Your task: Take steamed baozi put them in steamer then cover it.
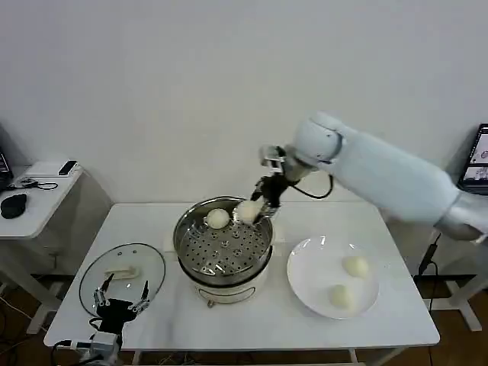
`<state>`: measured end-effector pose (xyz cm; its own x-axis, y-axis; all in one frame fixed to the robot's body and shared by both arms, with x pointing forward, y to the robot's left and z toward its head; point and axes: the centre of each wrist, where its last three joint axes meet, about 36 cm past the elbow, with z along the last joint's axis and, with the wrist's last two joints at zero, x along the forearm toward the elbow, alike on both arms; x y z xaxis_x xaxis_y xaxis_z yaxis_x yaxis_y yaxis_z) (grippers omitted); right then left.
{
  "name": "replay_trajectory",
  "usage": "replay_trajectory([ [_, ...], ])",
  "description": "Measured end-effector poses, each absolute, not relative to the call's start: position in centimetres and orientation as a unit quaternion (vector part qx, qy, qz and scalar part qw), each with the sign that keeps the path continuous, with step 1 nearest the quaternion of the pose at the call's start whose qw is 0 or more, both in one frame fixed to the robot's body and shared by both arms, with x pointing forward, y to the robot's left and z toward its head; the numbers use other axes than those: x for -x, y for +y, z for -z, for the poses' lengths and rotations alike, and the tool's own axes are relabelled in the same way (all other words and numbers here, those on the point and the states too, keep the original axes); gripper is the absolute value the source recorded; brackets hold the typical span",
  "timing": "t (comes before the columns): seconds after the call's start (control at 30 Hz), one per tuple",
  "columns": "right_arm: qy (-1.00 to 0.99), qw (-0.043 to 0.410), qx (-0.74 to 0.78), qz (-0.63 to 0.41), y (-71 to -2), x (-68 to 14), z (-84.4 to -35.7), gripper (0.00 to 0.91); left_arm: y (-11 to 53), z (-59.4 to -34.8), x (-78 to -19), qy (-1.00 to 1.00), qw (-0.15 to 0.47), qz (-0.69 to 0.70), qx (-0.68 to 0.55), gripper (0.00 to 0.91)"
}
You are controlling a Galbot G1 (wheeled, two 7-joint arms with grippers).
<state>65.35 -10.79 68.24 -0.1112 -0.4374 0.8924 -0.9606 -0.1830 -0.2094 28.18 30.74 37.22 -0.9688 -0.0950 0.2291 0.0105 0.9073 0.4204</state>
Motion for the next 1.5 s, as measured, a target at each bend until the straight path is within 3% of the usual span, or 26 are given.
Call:
replay_trajectory([
  [0.63, -0.534, 0.29, -0.646, -0.463, -0.4, -65.3, -62.9, 0.615, 30.3, -37.9, -28.7, -0.972, 0.113, 0.205, -0.028, 0.907],
  [1.5, -0.544, 0.297, -0.616, -0.486, 4.7, -67.0, -58.2, 0.615, 30.5, -38.1, -28.7, -0.973, 0.11, 0.202, -0.028, 0.907],
])
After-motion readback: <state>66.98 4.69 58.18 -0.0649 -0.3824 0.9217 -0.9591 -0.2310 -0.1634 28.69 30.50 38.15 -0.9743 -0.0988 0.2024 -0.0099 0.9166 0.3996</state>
